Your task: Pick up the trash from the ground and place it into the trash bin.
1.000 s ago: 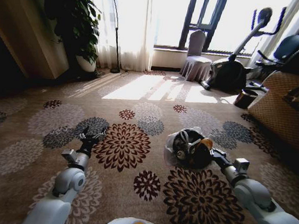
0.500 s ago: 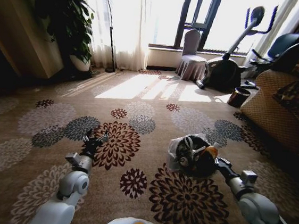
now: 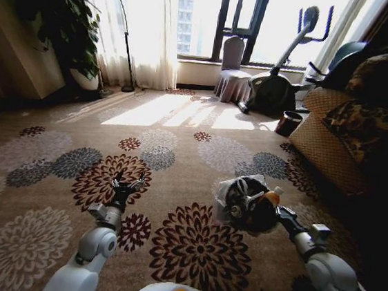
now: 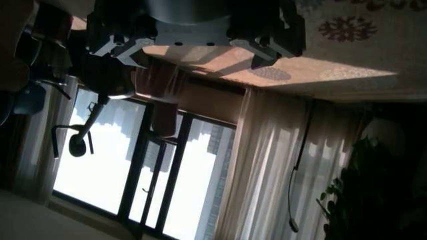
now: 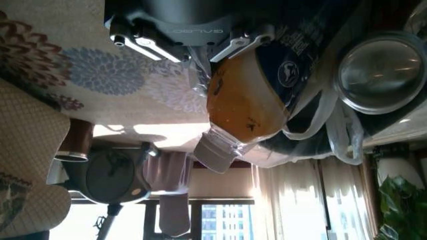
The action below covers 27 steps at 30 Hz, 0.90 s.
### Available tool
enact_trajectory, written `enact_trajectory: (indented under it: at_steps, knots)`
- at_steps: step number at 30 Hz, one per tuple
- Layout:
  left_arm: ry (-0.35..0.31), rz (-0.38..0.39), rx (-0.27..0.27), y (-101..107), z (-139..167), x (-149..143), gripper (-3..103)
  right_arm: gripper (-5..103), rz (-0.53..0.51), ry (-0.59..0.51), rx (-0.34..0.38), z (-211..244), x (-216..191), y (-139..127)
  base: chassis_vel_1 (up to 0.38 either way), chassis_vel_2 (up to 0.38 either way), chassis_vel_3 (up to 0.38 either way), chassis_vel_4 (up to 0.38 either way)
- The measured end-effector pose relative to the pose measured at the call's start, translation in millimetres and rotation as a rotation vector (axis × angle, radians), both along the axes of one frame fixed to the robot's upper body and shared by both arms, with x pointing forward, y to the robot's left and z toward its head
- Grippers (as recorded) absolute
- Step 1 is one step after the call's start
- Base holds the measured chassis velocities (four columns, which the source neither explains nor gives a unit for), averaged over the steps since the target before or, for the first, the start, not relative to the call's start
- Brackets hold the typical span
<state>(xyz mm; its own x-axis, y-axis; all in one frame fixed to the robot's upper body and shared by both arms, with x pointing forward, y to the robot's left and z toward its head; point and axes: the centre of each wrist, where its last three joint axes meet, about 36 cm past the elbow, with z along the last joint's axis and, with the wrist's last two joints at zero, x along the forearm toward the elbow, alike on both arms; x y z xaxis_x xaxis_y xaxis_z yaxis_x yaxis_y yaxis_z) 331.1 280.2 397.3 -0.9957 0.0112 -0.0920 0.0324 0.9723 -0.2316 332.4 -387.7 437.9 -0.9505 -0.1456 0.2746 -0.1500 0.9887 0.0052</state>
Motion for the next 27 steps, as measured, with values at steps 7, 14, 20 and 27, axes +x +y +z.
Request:
enact_trajectory:
  at_steps: [7, 14, 20, 27]
  knots:
    - [0.001, -0.006, 0.000, -0.6, -2.4, -0.3, 100, 0, 0.002, 0.002, 0.005, -2.9, 0.6, 0.5, -0.352, -0.352, 0.359, 0.368]
    - [0.003, -0.006, -0.001, -0.4, -4.0, 0.4, 100, 0, -0.004, 0.003, 0.003, -3.2, 0.7, -2.0, -0.338, -0.349, 0.340, 0.362]
    - [0.003, -0.006, -0.003, -0.9, -4.9, 2.2, 100, 0, -0.018, -0.023, 0.004, -2.9, -2.2, -7.6, -0.368, -0.350, 0.351, 0.343]
    - [0.005, -0.008, -0.006, -2.1, -6.2, 2.8, 100, 0, -0.037, -0.038, 0.001, -2.7, -7.3, -16.4, -0.237, -0.222, 0.239, 0.208]
